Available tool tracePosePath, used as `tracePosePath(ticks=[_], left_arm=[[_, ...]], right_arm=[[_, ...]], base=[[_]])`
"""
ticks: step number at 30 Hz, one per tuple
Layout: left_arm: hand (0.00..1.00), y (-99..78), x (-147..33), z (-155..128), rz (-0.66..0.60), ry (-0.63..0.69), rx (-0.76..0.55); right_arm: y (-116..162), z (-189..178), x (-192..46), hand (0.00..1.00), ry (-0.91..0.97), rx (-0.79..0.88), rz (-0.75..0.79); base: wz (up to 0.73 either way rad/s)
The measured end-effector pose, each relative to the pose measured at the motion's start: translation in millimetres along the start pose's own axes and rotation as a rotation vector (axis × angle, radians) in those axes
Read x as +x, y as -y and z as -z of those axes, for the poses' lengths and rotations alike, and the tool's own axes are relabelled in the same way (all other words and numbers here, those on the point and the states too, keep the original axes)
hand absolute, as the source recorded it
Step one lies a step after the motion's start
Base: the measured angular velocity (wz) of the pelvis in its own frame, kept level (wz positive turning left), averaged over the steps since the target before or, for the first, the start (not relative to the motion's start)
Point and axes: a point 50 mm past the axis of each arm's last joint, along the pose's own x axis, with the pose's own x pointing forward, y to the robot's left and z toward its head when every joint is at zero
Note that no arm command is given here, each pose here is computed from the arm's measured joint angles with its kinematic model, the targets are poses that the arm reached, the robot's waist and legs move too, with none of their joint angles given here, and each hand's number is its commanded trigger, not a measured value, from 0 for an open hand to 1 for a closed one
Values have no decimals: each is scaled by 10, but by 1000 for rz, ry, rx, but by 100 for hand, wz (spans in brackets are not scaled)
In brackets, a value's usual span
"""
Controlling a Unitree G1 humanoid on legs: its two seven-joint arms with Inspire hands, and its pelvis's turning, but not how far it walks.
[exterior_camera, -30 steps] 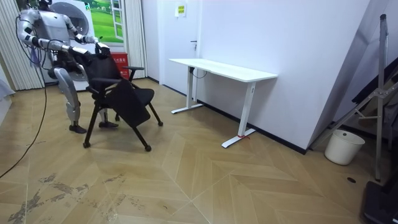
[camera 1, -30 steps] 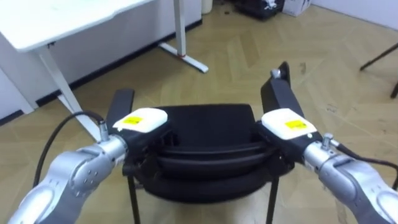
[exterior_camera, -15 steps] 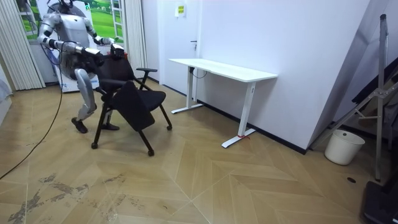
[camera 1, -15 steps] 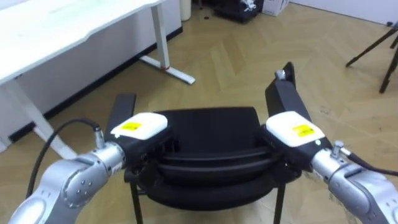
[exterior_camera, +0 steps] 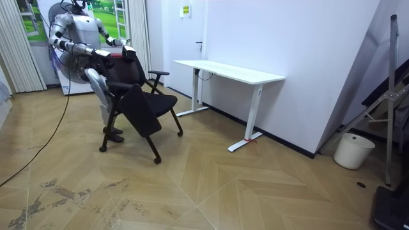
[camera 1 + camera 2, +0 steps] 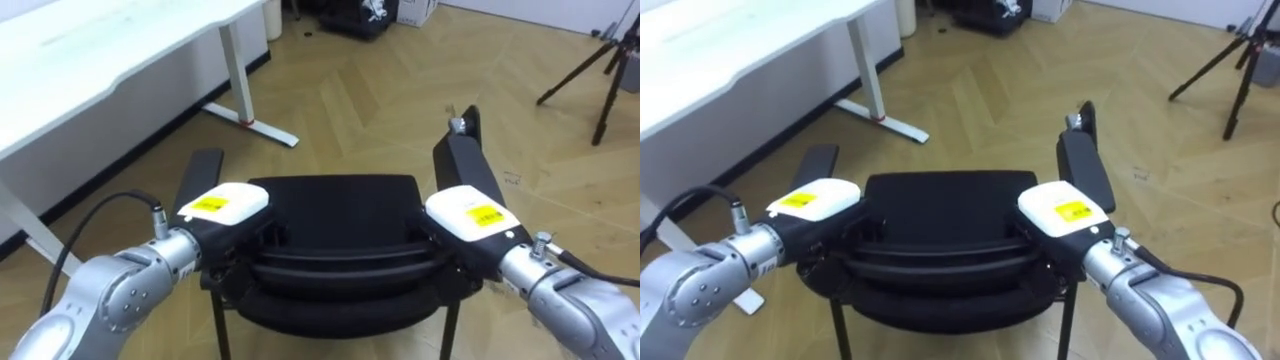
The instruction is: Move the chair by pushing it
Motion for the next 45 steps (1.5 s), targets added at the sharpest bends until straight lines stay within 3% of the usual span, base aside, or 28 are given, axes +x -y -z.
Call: tracePosePath(ticks=[17,32,45], left_arm=[[100,55,13,-21,-8,-2,2],[100,-79,-12,-24,-131,-17,83],[100,-79,20,-26,-167,-11,61]], right_arm=[[-108,42,25,100,-11,47,-48],[84,-15,9,100,-8,3,29],[173,-2,-14,100,-14,-23,49]], base=[[15],[7],[8]])
